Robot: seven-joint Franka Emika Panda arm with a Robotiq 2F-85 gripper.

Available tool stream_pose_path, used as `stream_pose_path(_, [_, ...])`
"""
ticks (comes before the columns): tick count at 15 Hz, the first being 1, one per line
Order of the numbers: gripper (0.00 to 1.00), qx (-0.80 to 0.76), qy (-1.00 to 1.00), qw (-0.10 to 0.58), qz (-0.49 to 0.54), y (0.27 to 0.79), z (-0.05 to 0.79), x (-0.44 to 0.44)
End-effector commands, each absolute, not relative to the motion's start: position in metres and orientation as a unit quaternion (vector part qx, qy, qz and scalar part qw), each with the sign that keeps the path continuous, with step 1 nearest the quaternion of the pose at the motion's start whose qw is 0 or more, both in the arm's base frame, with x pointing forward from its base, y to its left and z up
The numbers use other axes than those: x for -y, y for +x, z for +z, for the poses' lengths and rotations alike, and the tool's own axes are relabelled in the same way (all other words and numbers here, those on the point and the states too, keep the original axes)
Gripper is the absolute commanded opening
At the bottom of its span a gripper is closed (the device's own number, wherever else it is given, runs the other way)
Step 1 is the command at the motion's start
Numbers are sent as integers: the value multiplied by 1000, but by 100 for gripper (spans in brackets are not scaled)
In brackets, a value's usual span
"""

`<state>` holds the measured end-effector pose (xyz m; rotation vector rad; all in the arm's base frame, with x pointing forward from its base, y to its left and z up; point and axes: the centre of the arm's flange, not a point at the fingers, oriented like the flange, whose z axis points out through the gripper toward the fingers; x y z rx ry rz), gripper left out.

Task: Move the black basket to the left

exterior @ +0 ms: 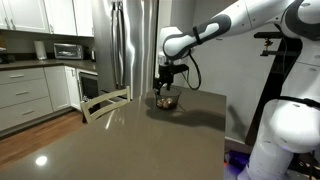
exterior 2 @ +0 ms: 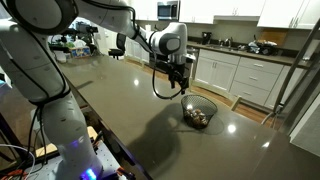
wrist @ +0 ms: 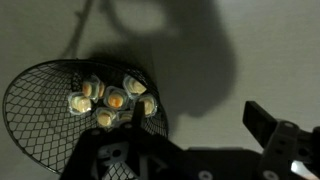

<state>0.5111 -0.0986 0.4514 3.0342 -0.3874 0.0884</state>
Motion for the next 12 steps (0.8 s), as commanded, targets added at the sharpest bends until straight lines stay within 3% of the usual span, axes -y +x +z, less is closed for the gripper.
stream_pose_path(1, [100,157,986,35,32,523,427,115])
stream_pose_path(6, [100,170,985,35,19,528,398,120])
stream_pose_path(7, [93,172,984,34,16,528,394,120])
stream_pose_path(8, [74,171,985,33,16,528,392,119])
stream_pose_path(12, [47,175,984,36,15,528,394,116])
